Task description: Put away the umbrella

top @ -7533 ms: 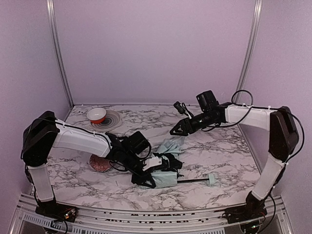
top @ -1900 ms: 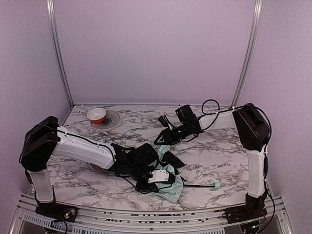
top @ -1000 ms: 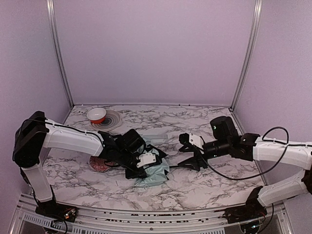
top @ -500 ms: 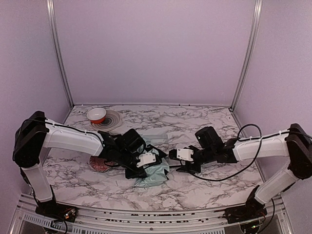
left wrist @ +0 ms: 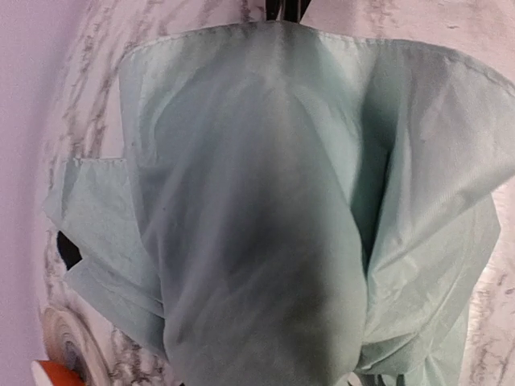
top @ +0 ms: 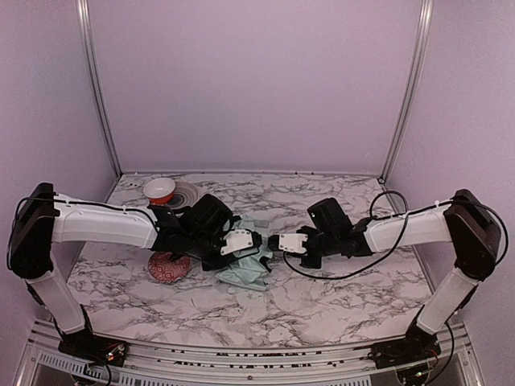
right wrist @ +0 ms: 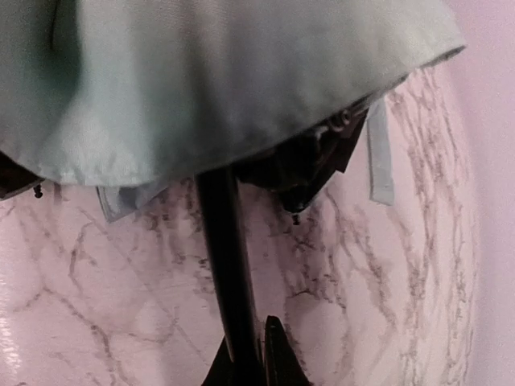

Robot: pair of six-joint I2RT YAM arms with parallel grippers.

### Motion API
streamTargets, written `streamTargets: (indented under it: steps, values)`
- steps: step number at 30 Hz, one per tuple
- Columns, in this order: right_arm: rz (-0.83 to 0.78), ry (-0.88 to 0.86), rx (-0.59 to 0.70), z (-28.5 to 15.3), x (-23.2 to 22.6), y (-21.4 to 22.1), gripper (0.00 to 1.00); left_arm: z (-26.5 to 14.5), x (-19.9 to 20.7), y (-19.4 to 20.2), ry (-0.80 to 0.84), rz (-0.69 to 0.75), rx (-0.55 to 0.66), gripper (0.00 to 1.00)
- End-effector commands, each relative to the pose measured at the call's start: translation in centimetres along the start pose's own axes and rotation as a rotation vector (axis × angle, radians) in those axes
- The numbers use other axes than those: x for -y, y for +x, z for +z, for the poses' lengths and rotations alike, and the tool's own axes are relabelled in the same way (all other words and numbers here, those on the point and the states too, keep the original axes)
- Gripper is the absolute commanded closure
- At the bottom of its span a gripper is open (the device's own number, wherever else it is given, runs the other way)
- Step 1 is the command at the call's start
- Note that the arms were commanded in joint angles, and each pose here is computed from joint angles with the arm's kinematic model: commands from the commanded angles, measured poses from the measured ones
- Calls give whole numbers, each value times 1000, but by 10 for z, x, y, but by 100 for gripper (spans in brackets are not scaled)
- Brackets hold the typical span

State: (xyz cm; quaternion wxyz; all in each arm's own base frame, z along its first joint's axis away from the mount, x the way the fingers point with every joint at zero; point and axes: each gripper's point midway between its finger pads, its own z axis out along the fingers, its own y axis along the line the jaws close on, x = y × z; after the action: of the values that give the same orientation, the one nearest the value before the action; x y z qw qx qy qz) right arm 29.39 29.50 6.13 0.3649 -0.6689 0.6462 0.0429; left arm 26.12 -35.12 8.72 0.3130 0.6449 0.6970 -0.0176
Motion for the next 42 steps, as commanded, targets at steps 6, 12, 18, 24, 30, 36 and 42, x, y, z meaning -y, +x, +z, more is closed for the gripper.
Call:
streamTargets:
  steps: [6, 12, 18, 24, 30, 36, 42]
  values:
    - [140, 555, 103, -47, 173, -52, 100, -24, -90, -40, -393, 70, 63, 100]
    - [-15, 286, 162, -22, 77, -53, 93, 5, -21, -21, -63, 4, 70, 100]
    - [58, 96, 236, -29, 26, -54, 52, 18, 33, -2, 187, -128, 35, 100]
    - [4, 72, 276, -58, -1, -60, 36, 26, 65, 16, 321, -201, -36, 100]
    - [-68, 78, 358, -93, -32, -81, 32, 32, 85, 28, 412, -240, -96, 100]
    - [-57, -32, 438, -83, -70, -115, 31, 34, 94, 27, 470, -250, -105, 99]
    - [-105, -99, 373, -49, -80, -112, 36, 27, 103, 26, 535, -217, -101, 78]
